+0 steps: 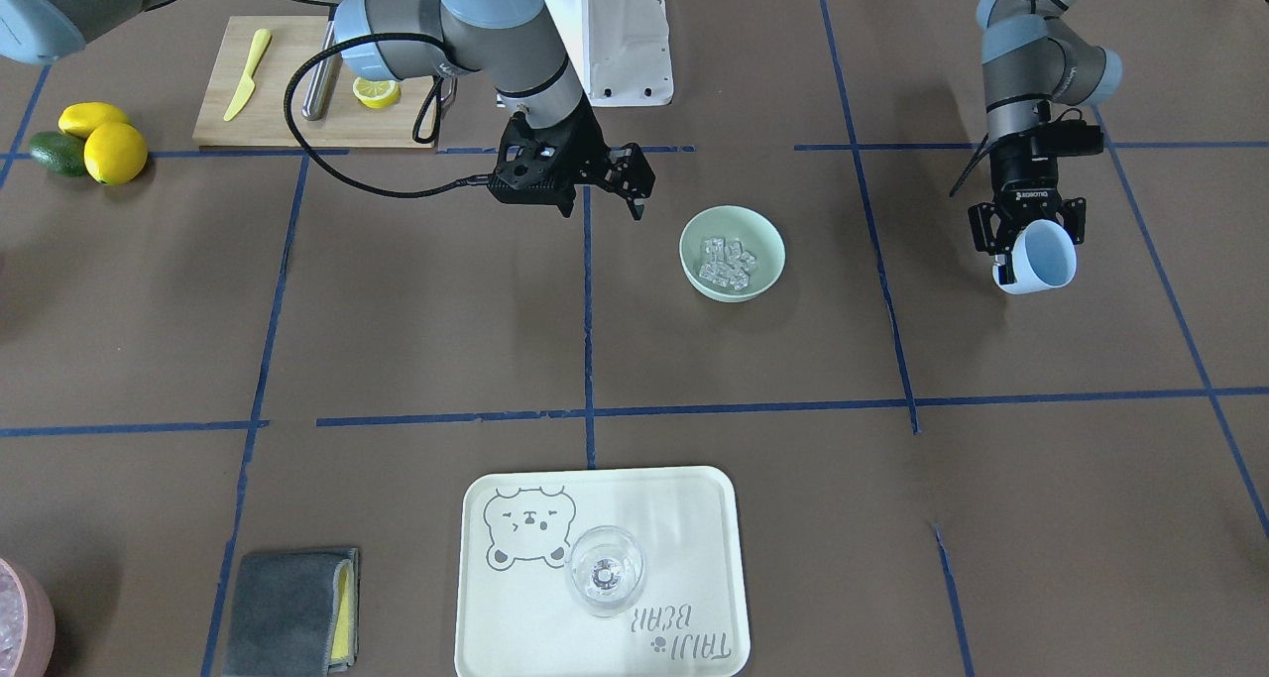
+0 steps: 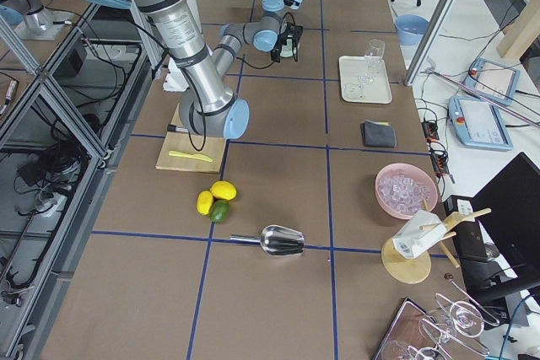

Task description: Pour ice into bowl

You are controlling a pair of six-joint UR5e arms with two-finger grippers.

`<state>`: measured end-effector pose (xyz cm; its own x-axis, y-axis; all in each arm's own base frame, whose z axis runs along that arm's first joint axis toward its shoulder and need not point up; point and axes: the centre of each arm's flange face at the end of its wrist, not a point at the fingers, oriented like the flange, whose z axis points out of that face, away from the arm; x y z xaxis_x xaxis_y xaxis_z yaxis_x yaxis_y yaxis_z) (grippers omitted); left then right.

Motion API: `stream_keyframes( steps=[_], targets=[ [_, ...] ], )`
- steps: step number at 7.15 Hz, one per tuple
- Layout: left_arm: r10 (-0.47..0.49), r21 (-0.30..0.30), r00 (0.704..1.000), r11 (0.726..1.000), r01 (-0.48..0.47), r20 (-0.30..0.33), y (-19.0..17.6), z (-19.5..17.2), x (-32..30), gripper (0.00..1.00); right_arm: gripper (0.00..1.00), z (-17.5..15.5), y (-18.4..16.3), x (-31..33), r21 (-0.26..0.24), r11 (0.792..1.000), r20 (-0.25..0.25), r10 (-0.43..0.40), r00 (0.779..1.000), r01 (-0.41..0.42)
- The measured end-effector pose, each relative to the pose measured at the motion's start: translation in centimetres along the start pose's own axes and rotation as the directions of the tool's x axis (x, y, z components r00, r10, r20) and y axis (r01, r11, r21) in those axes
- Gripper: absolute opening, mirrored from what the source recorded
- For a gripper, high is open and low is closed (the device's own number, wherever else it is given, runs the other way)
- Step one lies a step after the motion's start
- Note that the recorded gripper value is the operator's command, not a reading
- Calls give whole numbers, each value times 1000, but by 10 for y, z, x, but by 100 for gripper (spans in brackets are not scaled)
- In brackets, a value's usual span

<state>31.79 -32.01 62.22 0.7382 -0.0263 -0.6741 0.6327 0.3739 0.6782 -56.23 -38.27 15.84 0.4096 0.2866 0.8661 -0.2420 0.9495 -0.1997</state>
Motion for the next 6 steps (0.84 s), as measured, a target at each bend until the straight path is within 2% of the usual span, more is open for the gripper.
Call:
stream_keyframes(
  steps=[2, 3, 6],
  targets=[
    [5, 4, 1000, 1000, -5, 6, 4, 2, -3, 0, 100, 0, 0, -1, 0, 1000, 1, 0, 1000, 0],
    [-3, 4, 1000, 1000, 3, 8, 6, 3, -4, 15, 100, 0, 0, -1, 0, 1000, 1, 0, 1000, 0],
    [-16, -1, 1000, 1000, 16, 7, 7, 3, -5, 48, 100, 0, 0, 0, 0, 1000, -1, 1, 1000, -1]
  ],
)
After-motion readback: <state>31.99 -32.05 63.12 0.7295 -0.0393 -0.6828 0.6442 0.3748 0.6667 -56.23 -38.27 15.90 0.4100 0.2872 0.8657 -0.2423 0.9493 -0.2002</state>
